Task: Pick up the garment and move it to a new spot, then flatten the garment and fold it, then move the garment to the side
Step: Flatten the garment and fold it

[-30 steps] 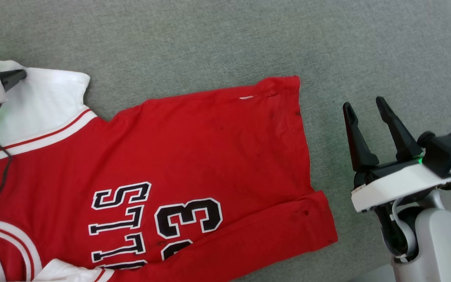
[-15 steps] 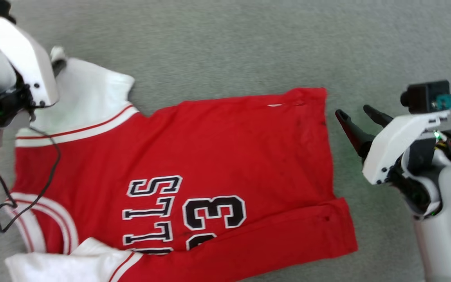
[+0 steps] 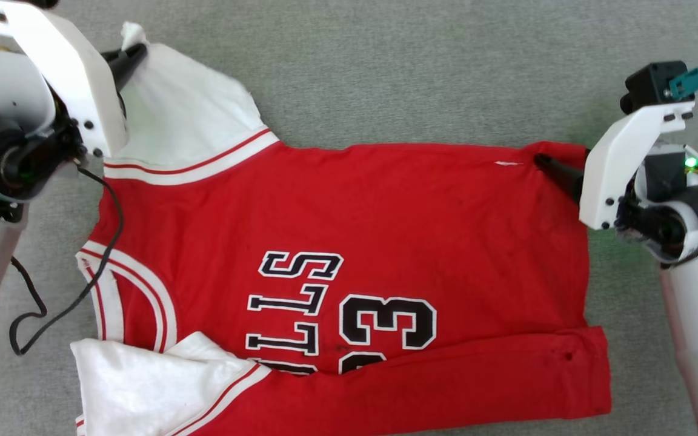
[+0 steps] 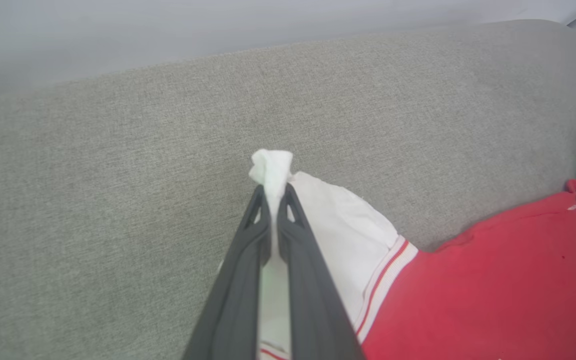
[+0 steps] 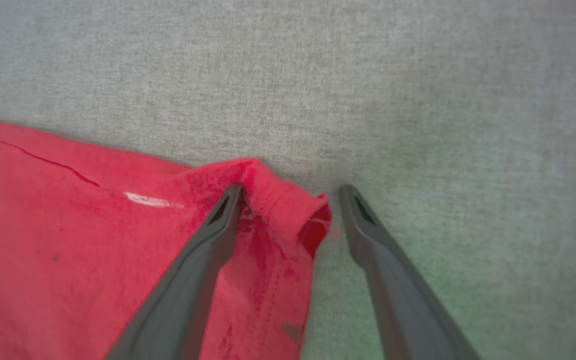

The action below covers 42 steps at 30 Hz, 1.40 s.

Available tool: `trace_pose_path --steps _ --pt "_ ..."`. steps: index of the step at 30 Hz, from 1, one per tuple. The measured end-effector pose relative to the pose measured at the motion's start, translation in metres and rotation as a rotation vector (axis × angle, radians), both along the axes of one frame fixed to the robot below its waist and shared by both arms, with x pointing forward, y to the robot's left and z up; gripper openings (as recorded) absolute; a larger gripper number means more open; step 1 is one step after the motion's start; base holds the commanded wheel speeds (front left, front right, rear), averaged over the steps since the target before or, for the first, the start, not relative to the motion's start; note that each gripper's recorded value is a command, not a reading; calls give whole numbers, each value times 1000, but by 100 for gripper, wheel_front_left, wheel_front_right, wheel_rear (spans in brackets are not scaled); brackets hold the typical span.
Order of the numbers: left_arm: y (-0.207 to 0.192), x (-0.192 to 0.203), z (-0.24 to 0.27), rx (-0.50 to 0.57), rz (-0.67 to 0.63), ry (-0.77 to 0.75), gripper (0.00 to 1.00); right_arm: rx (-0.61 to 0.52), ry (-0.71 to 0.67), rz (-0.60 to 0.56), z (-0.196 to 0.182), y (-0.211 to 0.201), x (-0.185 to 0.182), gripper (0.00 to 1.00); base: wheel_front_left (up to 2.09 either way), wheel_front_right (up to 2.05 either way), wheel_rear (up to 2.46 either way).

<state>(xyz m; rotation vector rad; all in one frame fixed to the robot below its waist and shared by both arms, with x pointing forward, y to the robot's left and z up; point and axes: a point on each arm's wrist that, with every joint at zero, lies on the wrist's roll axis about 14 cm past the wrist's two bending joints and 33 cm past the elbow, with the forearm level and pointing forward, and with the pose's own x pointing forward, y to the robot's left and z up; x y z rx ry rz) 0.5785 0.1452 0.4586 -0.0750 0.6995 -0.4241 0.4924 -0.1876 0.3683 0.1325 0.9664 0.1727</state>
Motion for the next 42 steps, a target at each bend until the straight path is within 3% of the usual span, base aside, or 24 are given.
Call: trace_pose_path --steps 1,2,3,9,17,26,36,37,38,39,40,41,42 --pt "2 -2 -3 1 3 5 0 -1 20 7 -3 1 1 87 0 0 0" --pt "4 -3 -5 3 8 7 0 -3 31 13 -5 2 2 24 0 0 0" --pt "7 -4 -6 2 17 8 0 1 42 15 -6 4 3 0 0 0 0" --pt "24 -14 -5 -2 63 -6 0 -27 5 41 6 4 8 0 0 0 0" --pt "48 -44 27 -101 186 -113 0 -58 -209 26 62 -7 9 0 0 0 0" --pt "86 -129 23 -149 349 -99 0 -40 -267 10 83 -9 -48 0 0 0 0" --pt "80 -247 -45 -251 514 136 0 24 -146 -17 41 1 -135 0 0 0 0" --pt "79 -253 -50 -256 520 157 0 34 -128 -23 35 3 -143 2 0 0 0" --pt "77 -260 -56 -254 526 176 0 35 -112 -22 30 4 -151 32 0 0 0" --pt "75 -264 -59 -254 528 186 29 36 -102 -26 25 4 -157 100 0 0 0" --pt "73 -266 -62 -255 526 192 79 46 -98 -36 22 5 -162 100 0 0 0" --pt "70 -269 -65 -248 522 197 100 53 -101 -44 20 6 -165 100 0 0 0" --pt "70 -269 -65 -248 522 197 100 53 -101 -44 20 6 -165 100 0 0 0"
